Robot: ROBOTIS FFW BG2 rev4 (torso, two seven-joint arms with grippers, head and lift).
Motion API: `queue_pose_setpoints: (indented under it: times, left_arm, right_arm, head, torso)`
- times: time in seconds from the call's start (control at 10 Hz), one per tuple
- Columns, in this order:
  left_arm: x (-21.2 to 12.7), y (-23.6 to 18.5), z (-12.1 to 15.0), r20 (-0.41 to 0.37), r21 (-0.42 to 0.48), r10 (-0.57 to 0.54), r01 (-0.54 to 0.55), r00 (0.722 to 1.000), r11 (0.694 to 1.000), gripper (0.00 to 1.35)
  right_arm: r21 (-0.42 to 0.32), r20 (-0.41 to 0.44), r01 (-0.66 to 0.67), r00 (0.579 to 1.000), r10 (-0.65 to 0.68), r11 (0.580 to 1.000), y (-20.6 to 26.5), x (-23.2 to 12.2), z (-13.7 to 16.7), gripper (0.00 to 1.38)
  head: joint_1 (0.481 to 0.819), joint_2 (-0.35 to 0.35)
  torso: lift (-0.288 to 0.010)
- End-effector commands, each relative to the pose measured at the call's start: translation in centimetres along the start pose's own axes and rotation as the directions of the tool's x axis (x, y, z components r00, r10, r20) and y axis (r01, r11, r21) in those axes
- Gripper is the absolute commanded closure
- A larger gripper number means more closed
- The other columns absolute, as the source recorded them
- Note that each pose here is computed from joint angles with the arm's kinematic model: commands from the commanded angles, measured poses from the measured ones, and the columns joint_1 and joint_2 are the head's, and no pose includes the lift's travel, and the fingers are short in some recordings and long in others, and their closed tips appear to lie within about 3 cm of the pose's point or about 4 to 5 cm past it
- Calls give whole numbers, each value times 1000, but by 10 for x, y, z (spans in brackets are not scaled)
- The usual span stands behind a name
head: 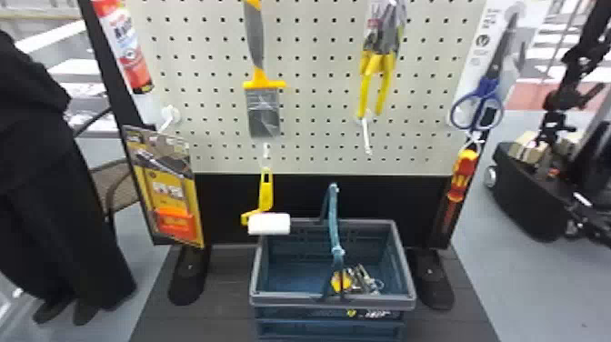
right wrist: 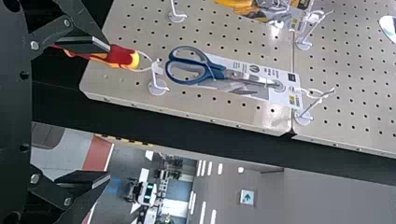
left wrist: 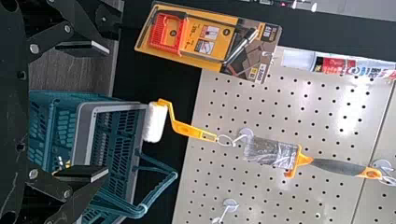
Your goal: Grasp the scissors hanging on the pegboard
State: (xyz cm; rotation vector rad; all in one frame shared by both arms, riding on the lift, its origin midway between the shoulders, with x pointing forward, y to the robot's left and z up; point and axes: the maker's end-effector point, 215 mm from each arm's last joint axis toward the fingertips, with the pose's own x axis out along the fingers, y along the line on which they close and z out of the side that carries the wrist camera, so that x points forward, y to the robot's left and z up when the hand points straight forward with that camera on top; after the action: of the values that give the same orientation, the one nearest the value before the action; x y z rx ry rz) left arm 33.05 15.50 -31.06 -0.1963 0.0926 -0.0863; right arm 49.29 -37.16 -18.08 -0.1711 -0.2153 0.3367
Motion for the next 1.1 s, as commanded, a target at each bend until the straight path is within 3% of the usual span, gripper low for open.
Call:
queue_pose_setpoints:
  times: [0.0,0.4,0.7,1.0]
  left_arm:
    - [1,-3,2,6,-4,-8,8,1000,1000,383]
    - [4,-9,4,19,-21,-22,22,1000,1000,383]
    - [8,-17,4,25,-33,-44,45,999,998,386]
    - [7,-17,4,25,-43,-41,42,999,998,387]
  right_arm:
    - [9,12,-7,1000,7,1000,-10,16,2,320]
    - [22,59,-50,997,49,999,-21,57,18,320]
    - [10,117,-111,987,109,994,-27,106,55,317]
    - [67,144,-239,963,227,969,15,138,76,317]
  head:
    - [549,0]
    - [549,0]
    - [549,0]
    - [549,0]
  torso:
    - [-100]
    - [-100]
    - [-100]
    - [-100]
